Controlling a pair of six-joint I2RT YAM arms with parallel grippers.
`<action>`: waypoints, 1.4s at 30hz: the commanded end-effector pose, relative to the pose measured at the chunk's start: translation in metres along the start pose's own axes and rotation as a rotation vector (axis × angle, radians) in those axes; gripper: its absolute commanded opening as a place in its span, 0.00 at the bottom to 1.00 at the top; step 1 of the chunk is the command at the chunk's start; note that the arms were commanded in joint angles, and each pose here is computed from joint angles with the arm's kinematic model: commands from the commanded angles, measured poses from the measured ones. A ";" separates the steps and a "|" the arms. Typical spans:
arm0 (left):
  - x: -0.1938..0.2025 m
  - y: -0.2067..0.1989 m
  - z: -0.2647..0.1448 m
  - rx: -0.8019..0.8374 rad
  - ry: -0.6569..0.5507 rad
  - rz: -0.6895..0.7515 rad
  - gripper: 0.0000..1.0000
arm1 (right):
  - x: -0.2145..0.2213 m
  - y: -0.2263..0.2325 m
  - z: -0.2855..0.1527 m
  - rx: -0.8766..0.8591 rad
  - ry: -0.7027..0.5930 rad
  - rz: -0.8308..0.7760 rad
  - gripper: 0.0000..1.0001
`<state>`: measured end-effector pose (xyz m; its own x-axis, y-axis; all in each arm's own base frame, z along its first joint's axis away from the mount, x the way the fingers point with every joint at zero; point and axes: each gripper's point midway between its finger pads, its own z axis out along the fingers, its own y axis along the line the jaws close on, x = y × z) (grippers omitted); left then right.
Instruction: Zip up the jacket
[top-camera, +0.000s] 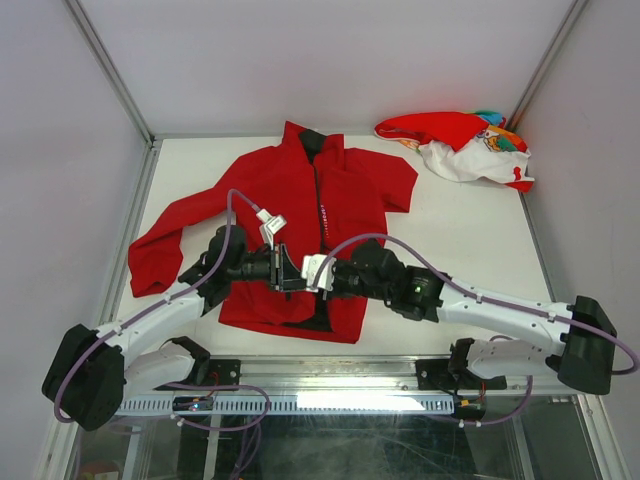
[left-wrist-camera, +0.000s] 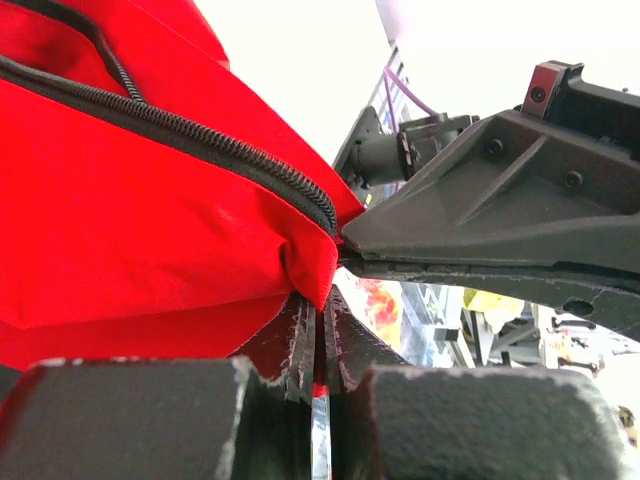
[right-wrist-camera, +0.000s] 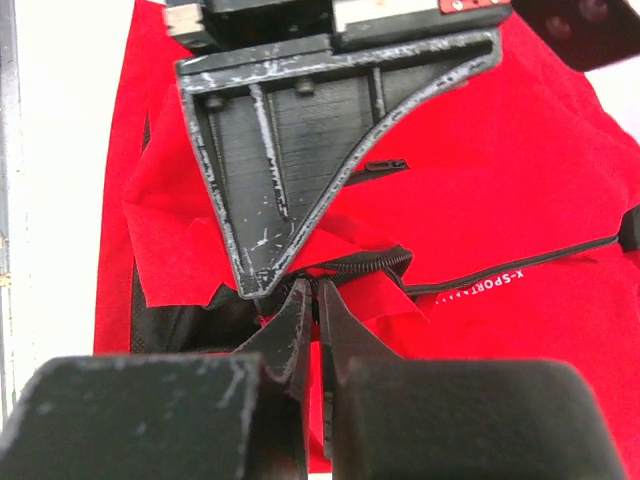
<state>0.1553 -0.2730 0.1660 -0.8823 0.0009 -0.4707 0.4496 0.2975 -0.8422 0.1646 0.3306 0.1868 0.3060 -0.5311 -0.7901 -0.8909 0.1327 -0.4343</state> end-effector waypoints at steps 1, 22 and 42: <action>0.021 -0.026 -0.006 0.097 0.094 0.031 0.00 | -0.006 -0.072 -0.007 0.211 0.034 0.038 0.00; 0.039 0.021 -0.022 -0.180 0.053 -0.044 0.00 | 0.080 -0.225 0.021 0.424 0.189 0.480 0.00; 0.019 0.046 -0.031 -0.357 -0.099 -0.087 0.38 | 0.089 -0.326 0.000 0.439 0.037 0.628 0.00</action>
<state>0.1425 -0.2319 0.1156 -0.9075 -0.0904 -0.4103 0.2927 0.5643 -0.7719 0.5010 0.2251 0.1732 -0.4466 -0.3336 -0.8302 -0.6167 0.7870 0.0156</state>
